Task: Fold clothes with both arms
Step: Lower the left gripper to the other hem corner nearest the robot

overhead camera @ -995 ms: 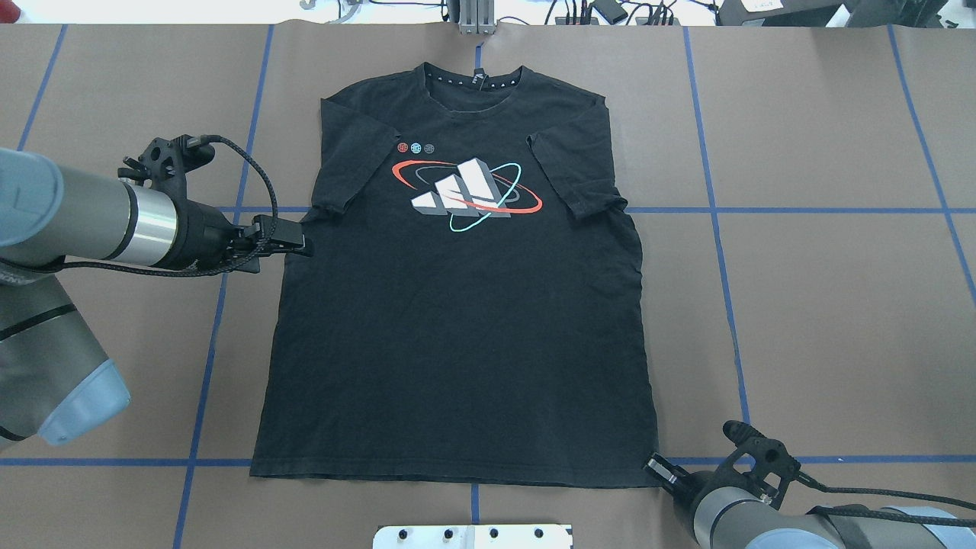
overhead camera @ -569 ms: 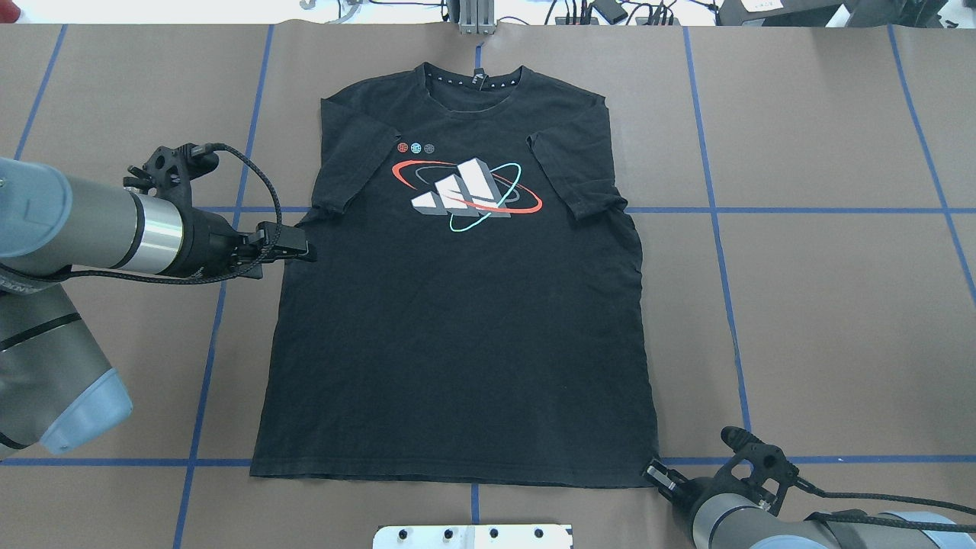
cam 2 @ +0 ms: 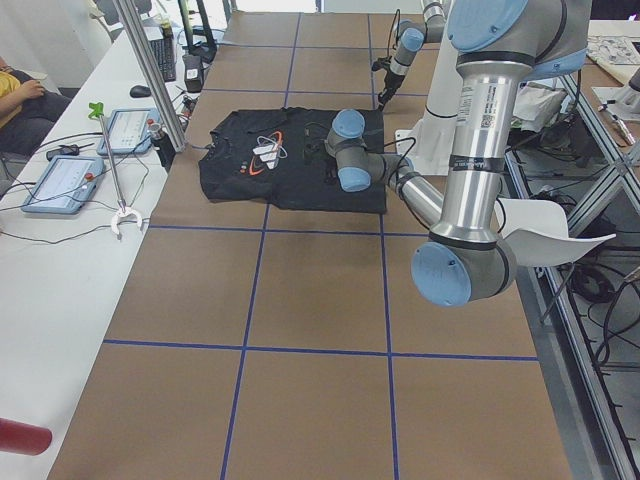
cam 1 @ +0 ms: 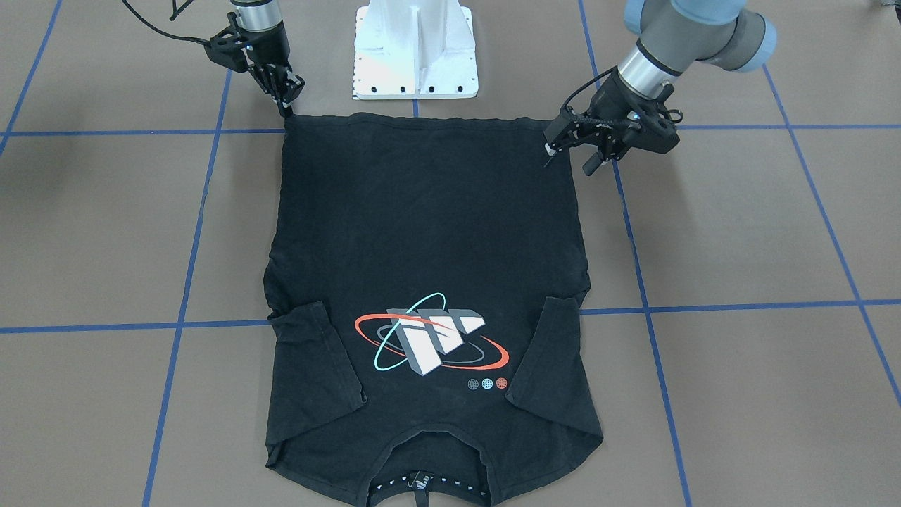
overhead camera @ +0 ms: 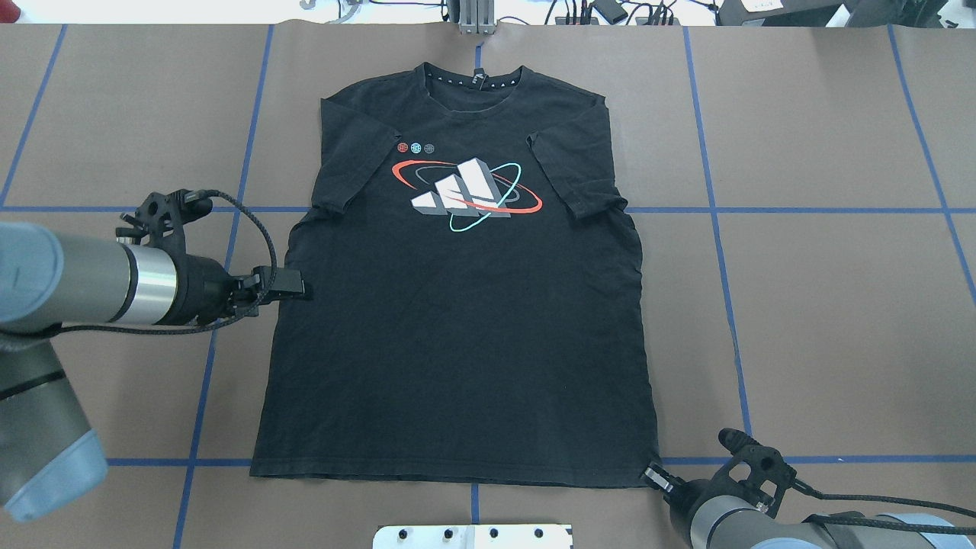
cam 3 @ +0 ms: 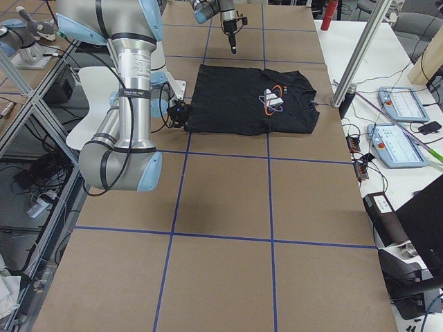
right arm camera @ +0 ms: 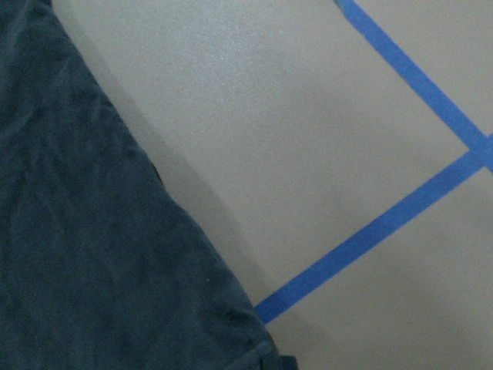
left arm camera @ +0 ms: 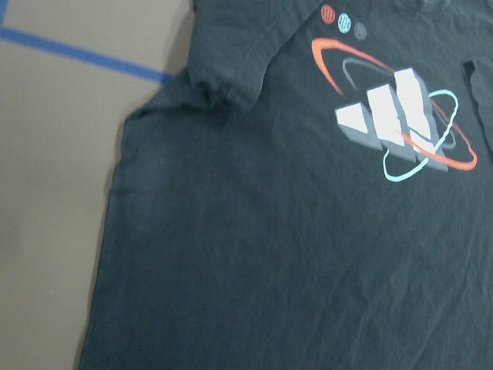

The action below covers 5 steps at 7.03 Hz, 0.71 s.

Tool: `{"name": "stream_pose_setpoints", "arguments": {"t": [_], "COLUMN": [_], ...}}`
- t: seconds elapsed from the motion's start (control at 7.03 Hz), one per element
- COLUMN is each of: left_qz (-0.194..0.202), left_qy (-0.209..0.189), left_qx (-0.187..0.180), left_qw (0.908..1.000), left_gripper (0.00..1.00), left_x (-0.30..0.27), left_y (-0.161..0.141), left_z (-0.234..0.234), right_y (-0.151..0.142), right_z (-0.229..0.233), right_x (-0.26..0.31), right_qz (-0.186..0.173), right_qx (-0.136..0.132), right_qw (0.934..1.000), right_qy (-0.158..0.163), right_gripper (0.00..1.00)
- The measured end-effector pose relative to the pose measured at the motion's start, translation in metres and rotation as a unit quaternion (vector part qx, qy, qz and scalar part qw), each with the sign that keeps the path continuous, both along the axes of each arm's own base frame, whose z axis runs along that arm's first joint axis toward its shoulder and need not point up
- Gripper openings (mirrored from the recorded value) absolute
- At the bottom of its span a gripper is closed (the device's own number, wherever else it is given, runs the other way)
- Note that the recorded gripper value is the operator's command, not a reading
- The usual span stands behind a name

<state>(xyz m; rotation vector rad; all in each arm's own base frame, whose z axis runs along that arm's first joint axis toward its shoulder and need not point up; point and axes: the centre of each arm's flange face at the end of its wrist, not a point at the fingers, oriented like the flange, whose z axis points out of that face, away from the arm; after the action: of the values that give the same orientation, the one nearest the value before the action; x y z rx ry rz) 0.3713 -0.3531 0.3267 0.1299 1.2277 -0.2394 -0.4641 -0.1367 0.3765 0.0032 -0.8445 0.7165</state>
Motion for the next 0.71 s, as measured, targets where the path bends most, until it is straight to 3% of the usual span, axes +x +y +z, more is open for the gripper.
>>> {"name": "stream_pose_setpoints", "arguments": {"t": [0.28,0.71], "left_qz": [-0.031,-0.048], "left_qy": [-0.016,-0.071], "left_qx": [-0.028,-0.049], "left_qw": [0.9990,0.9951], "left_gripper": [0.98,0.75], "left_x": [0.023,0.040], "left_y": [0.073,0.149], "left_z": [0.017,0.070], "right_y": [-0.008,-0.012], "right_z": [-0.010,-0.018], "right_x": [0.007,0.013], "right_qz": [0.007,0.010], "right_qx": [-0.002,-0.003], "right_qw": [0.9999,0.9998], "right_qy": [-0.011,-0.020], "right_gripper": [0.00,0.00]}}
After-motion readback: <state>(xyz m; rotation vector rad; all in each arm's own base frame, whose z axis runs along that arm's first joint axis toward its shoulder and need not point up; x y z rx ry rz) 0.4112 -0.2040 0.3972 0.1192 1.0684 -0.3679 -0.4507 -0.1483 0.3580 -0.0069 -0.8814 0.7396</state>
